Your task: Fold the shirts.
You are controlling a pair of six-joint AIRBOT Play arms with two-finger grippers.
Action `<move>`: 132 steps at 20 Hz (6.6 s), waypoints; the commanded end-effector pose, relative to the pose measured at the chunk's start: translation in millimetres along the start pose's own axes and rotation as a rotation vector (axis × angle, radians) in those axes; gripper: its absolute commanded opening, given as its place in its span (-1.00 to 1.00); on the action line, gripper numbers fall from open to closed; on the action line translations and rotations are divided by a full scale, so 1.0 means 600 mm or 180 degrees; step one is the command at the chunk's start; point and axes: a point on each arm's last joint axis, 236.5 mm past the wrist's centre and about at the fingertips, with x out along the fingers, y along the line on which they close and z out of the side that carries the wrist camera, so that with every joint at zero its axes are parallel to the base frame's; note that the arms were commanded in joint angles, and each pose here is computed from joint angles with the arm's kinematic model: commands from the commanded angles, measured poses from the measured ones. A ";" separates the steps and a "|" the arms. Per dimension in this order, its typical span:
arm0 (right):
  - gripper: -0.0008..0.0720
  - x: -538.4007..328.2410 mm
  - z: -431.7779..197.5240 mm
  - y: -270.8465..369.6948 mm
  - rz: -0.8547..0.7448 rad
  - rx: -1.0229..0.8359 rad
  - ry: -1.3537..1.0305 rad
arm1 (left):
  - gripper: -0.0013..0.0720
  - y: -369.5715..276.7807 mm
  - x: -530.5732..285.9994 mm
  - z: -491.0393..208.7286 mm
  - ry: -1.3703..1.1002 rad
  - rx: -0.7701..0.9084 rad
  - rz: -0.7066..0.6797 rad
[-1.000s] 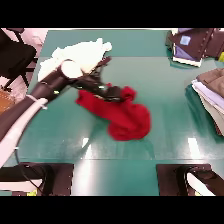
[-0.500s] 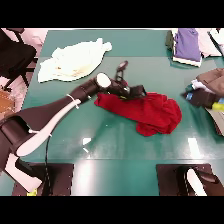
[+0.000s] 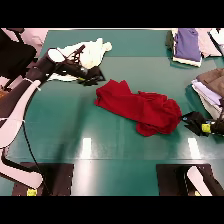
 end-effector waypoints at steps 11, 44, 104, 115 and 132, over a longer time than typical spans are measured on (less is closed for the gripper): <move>0.80 0.092 0.021 -0.051 0.0176 0.0589 0.0272 | 0.59 0.115 -0.017 0.005 0.0115 0.0558 0.0579; -0.92 0.068 0.106 0.072 0.0034 -0.0649 -0.0201 | -0.91 -0.042 0.219 0.084 -0.0271 0.1200 -0.0248; 0.45 -0.005 0.154 -0.001 -0.0067 -0.0477 0.0507 | 0.47 0.249 -0.156 -0.208 0.0223 -0.0515 0.0821; 0.45 0.031 0.053 -0.134 -0.0558 -0.0203 0.0907 | 0.84 0.196 -0.116 -0.411 0.0979 -0.0907 0.0019; -0.91 0.093 0.011 -0.087 -0.0380 -0.0402 0.1045 | 0.83 0.269 -0.150 -0.481 0.1505 -0.0899 0.0714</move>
